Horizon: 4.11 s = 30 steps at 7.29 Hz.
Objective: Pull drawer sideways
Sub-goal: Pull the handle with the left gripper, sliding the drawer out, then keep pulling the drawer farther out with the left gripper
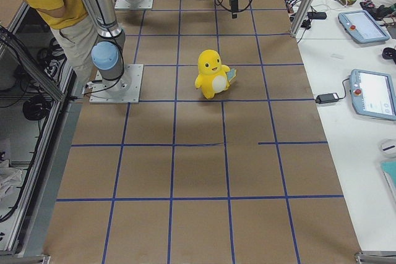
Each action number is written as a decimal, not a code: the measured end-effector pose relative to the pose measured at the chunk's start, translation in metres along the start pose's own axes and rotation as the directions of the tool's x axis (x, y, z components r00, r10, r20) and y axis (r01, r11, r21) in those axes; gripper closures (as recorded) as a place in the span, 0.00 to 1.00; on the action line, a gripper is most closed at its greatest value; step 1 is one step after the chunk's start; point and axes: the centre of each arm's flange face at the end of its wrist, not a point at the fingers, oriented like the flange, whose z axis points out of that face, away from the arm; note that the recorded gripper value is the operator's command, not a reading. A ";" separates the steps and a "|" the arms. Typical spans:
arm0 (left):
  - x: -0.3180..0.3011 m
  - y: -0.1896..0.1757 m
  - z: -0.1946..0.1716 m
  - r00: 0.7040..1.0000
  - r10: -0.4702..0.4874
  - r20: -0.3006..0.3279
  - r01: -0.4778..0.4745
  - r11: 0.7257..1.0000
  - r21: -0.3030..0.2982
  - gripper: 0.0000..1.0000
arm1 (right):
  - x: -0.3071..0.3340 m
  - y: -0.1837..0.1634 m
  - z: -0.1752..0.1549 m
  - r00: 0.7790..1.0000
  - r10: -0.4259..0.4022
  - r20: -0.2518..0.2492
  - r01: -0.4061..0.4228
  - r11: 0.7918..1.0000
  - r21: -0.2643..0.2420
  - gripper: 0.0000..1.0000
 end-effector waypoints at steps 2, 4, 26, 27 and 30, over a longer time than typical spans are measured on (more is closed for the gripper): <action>0.002 0.001 -0.004 1.000 0.002 0.003 -0.002 1.000 0.007 0.69 | 0.000 0.000 0.000 1.000 0.000 0.000 0.000 1.000 0.000 0.00; 0.005 0.003 -0.010 1.000 0.006 0.009 -0.006 1.000 0.018 0.69 | 0.000 0.000 0.000 1.000 0.000 0.001 0.000 1.000 0.000 0.00; 0.017 0.009 -0.050 0.999 0.020 0.027 -0.022 0.996 0.082 0.68 | 0.000 0.000 0.000 1.000 0.000 0.000 0.000 1.000 0.000 0.00; 0.020 0.008 -0.052 0.999 0.023 0.032 -0.026 0.996 0.087 0.68 | 0.000 0.000 0.000 1.000 0.000 0.000 0.000 1.000 0.000 0.00; 0.019 0.007 -0.061 0.999 0.014 0.031 -0.017 0.995 0.102 0.68 | 0.000 0.000 0.000 1.000 0.000 0.000 0.000 1.000 0.000 0.00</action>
